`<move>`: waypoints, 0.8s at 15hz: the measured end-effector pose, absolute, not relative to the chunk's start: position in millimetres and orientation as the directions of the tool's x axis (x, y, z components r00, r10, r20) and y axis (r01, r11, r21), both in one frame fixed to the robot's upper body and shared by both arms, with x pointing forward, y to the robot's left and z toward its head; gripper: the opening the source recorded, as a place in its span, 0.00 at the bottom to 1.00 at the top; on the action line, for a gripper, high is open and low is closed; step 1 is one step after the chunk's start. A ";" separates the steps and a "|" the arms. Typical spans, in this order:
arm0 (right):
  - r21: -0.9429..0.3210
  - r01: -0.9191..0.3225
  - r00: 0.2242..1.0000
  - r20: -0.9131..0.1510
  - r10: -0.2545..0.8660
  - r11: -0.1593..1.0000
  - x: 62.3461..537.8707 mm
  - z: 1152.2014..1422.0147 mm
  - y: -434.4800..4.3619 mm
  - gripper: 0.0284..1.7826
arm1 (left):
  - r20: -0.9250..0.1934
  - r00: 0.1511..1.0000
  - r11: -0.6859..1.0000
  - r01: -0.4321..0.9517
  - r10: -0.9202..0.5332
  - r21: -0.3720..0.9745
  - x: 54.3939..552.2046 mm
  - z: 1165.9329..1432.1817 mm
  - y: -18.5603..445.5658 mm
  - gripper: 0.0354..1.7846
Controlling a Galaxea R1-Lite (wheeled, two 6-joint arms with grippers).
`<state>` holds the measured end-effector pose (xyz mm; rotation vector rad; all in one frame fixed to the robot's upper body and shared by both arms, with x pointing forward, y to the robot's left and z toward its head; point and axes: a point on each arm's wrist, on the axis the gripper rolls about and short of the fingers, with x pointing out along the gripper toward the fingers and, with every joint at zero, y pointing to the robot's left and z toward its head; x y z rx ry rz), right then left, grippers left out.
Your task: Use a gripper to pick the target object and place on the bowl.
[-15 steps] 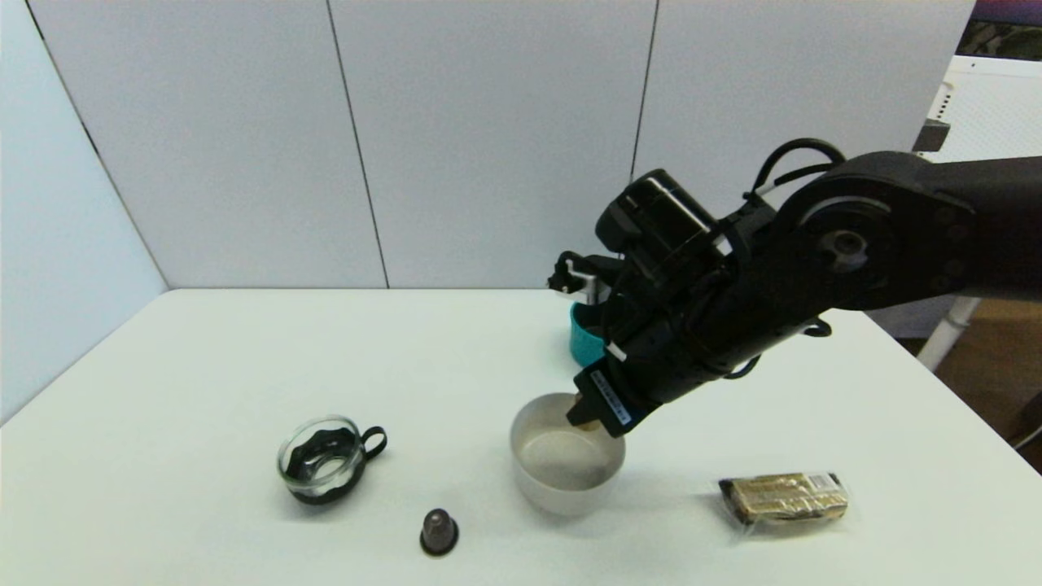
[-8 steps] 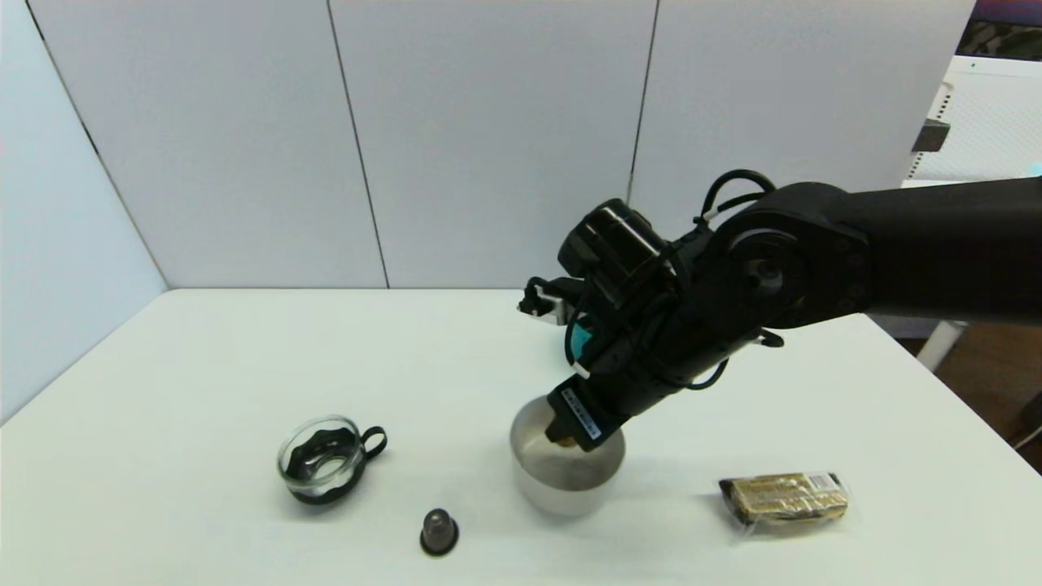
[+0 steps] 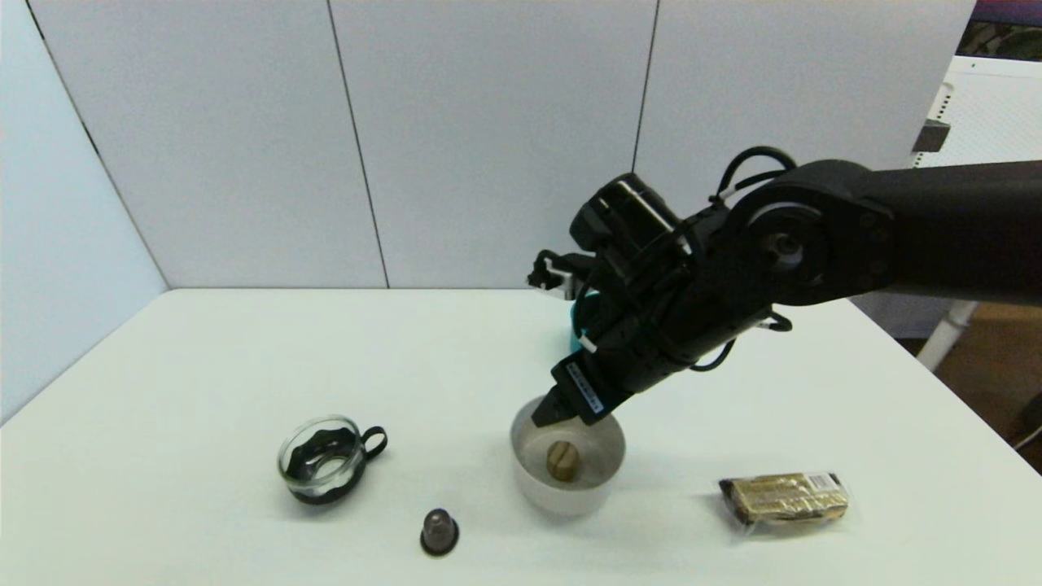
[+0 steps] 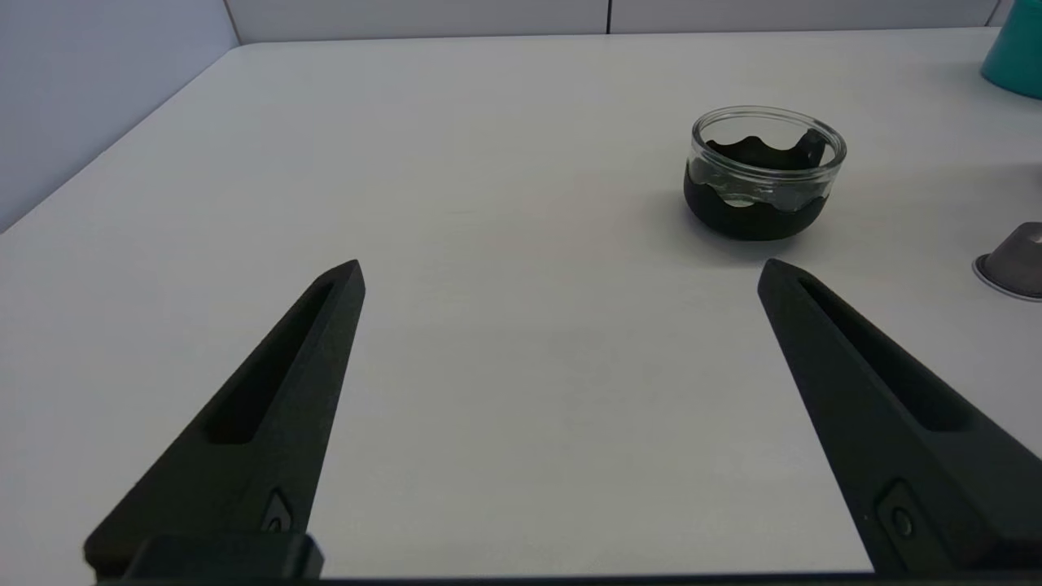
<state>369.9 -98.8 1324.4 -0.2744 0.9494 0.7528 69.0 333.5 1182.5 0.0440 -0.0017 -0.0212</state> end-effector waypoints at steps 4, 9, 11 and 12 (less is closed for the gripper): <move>0.114 -0.625 0.482 -0.722 0.496 0.773 357.7 1376.0 -145.1 0.84 | 0.001 1.000 0.999 0.021 -0.021 0.044 69.0 1182.5 333.5 0.96; 0.136 -0.456 0.678 -0.587 0.443 0.879 317.0 1424.3 -242.8 0.90 | 0.001 1.000 0.999 0.021 -0.021 0.044 69.0 1182.5 333.5 0.96; 0.132 -0.373 0.746 -0.546 0.382 0.918 292.0 1422.3 -275.3 0.91 | 0.001 1.000 0.999 0.021 -0.021 0.044 69.0 1182.4 333.5 0.96; 0.129 -0.345 0.774 -0.521 0.359 0.930 278.2 1419.3 -286.5 0.92 | 0.001 1.000 0.999 0.021 -0.021 0.044 69.0 1182.5 333.5 0.96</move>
